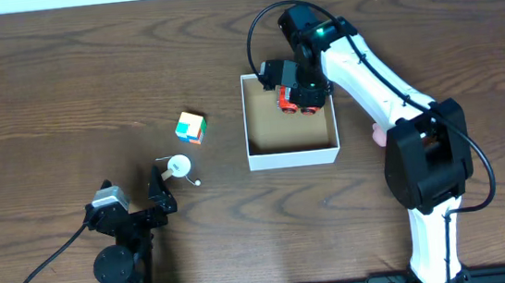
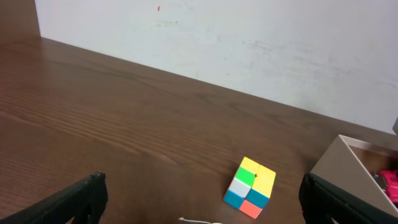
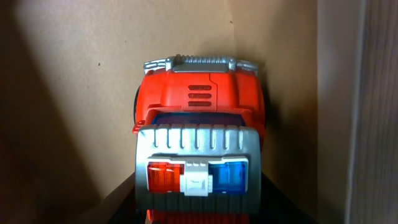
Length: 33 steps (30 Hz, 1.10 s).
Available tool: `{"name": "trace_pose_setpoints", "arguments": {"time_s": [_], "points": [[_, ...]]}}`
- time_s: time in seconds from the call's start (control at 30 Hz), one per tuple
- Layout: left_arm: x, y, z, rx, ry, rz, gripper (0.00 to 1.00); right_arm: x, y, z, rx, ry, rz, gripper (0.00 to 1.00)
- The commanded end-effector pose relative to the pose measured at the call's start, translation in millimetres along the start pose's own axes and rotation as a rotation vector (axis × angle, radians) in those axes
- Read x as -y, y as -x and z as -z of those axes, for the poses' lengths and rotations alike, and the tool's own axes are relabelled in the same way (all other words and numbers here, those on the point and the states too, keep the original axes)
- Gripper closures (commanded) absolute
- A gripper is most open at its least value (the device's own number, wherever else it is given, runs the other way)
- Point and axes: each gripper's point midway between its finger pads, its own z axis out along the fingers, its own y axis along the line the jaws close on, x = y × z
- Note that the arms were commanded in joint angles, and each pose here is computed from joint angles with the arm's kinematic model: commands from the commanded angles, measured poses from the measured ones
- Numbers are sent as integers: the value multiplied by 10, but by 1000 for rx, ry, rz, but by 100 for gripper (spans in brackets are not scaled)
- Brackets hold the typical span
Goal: Pack container
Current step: 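Lower the truck into the box, open right gripper, withdraw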
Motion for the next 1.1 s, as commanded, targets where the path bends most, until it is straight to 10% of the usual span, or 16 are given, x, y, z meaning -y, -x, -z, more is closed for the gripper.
{"name": "trace_pose_setpoints", "arguments": {"time_s": [0.0,0.7,1.07], "points": [[-62,-153,-9,-45,22,8,2,-8,-93,-65,-9,24,-4,68],[-63,-153,-9,-45,23,8,2,7,-124,-112,-11,18,-10,22],[-62,-153,-9,-45,22,8,2,296,212,422,96,-125,-139,16]]}}
